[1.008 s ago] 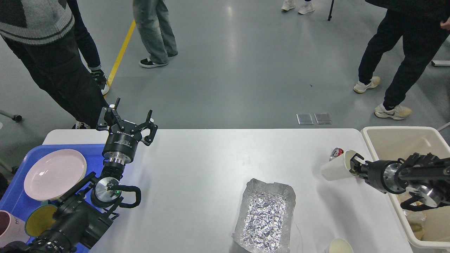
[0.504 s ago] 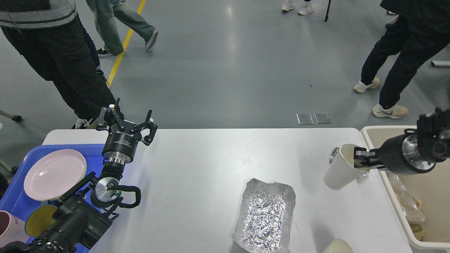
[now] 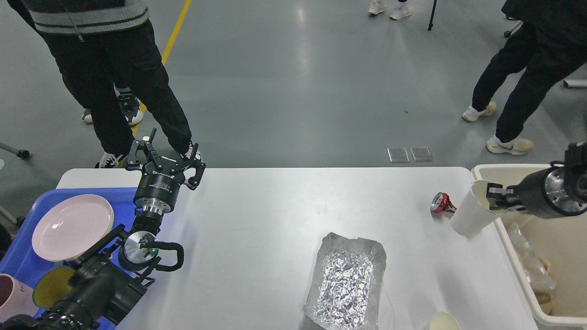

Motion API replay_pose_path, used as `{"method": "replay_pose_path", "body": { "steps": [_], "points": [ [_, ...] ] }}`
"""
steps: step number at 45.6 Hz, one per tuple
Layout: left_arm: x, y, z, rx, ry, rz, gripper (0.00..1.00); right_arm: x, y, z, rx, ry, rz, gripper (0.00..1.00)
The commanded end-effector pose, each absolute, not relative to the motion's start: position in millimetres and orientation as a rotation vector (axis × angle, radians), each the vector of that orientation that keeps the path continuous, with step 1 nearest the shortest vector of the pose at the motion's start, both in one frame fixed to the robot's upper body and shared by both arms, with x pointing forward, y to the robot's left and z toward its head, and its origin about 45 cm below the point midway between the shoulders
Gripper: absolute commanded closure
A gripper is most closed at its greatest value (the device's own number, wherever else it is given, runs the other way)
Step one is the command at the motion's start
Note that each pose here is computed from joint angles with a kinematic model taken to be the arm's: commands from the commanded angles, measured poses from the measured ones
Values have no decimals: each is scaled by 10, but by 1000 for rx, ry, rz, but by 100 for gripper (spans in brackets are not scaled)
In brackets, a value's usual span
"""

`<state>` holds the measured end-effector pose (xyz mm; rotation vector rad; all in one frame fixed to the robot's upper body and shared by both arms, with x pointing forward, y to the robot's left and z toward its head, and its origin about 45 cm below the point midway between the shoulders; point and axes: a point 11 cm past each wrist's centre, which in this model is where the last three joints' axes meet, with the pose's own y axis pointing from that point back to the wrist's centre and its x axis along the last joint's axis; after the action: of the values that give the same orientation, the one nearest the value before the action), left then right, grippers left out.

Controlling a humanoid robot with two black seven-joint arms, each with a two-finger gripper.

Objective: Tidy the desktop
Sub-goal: 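Carry the paper cup into the beige bin and release, then move the right gripper to the red can and grasp it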

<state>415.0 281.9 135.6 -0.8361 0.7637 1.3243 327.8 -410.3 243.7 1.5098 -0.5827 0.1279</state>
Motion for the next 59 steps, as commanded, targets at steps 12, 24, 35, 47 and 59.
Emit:
{"method": "replay_pose_path", "body": {
  "steps": [12,24,35,47,59],
  "points": [
    [4150,2826,1358,-836,763,1325,4,3151,-5757,1619,1065,-841,219,100],
    [4155,2817,1363,-838,763,1323,4,2963,-5966,1031,933,-1091,241,72],
    [4149,2822,1356,-834,762,1324,4,2767,-5895,766,900,-939,317,0],
    [4149,2823,1356,-835,763,1325,4,2828,-5880,803,901,-1009,304,0],
    [4149,2823,1356,-835,763,1325,4,3297,-5798,1135,965,-1123,234,0]
  ]
}}
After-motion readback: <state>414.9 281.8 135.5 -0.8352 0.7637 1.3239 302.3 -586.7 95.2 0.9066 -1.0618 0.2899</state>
